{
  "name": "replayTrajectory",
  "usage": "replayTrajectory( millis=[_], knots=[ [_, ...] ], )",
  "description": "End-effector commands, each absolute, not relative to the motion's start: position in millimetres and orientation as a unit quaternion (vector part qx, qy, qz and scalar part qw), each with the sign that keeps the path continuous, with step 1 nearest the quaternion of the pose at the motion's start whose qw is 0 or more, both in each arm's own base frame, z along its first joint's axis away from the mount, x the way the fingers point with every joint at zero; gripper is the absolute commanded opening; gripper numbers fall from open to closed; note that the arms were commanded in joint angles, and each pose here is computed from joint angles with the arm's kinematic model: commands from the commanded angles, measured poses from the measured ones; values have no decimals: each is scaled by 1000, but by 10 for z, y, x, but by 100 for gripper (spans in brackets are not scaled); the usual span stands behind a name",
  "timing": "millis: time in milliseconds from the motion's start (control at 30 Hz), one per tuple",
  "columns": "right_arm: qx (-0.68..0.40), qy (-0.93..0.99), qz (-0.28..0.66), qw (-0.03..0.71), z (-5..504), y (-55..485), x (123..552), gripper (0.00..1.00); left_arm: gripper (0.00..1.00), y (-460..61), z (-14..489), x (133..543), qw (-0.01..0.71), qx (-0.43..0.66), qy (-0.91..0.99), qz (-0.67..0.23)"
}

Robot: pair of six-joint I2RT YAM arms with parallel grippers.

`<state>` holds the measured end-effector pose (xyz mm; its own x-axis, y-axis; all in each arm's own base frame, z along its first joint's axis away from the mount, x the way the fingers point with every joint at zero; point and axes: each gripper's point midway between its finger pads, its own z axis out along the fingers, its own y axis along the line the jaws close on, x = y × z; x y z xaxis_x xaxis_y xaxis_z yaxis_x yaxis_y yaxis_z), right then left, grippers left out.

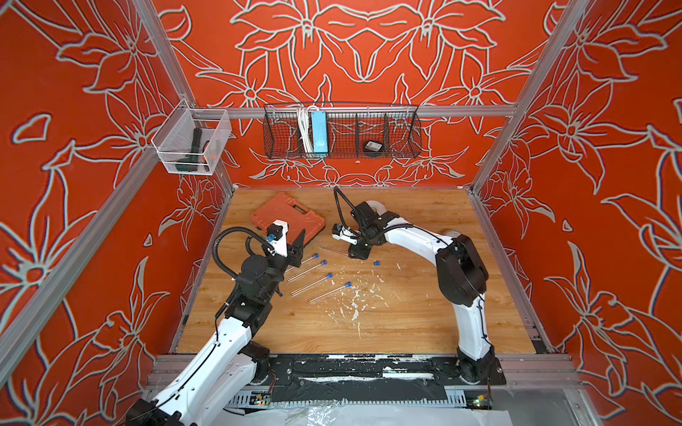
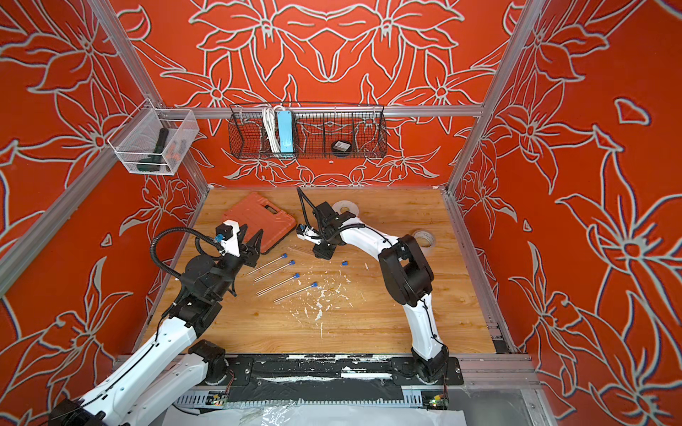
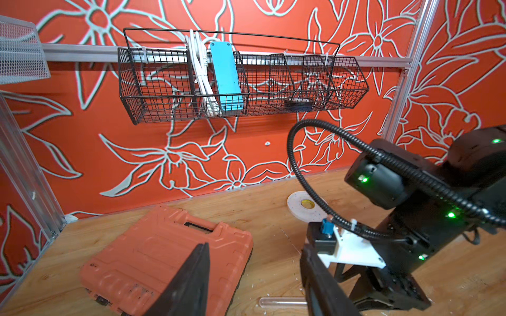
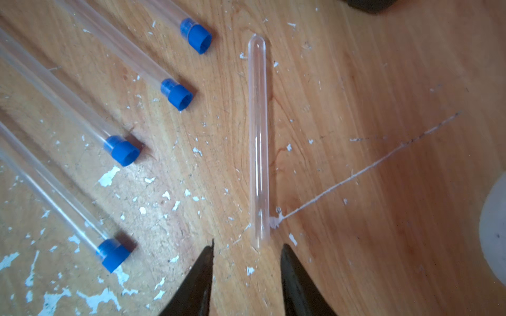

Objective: Insert stoppers into test tubes
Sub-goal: Place the test tube at the center of the board, then pick up the test tube at the center of the board.

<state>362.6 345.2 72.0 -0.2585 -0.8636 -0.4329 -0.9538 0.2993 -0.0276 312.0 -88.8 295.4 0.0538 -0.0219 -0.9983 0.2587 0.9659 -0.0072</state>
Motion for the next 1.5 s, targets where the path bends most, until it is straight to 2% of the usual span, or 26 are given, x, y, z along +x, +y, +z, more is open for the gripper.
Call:
replayTrajectory(
  millis=[0,700,1000,1267,1467],
  knots=[
    [-598,778,105,160,620,3458,3614,41,50,-834,3042,3102,734,71,668,-100],
    [-607,784,86,102,226,3562,3666,29,49,-805,3062,3093,737,65,665,-101],
    [-607,786,72,89,151,3527,3674,17,48,-782,3056,3096,737,64,666,-95],
    [-603,788,72,98,287,3545,3695,9,47,-732,2998,3122,731,59,676,-76],
    [-599,787,72,130,689,3523,3687,8,47,-675,3008,3124,732,50,677,-64]
  ],
)
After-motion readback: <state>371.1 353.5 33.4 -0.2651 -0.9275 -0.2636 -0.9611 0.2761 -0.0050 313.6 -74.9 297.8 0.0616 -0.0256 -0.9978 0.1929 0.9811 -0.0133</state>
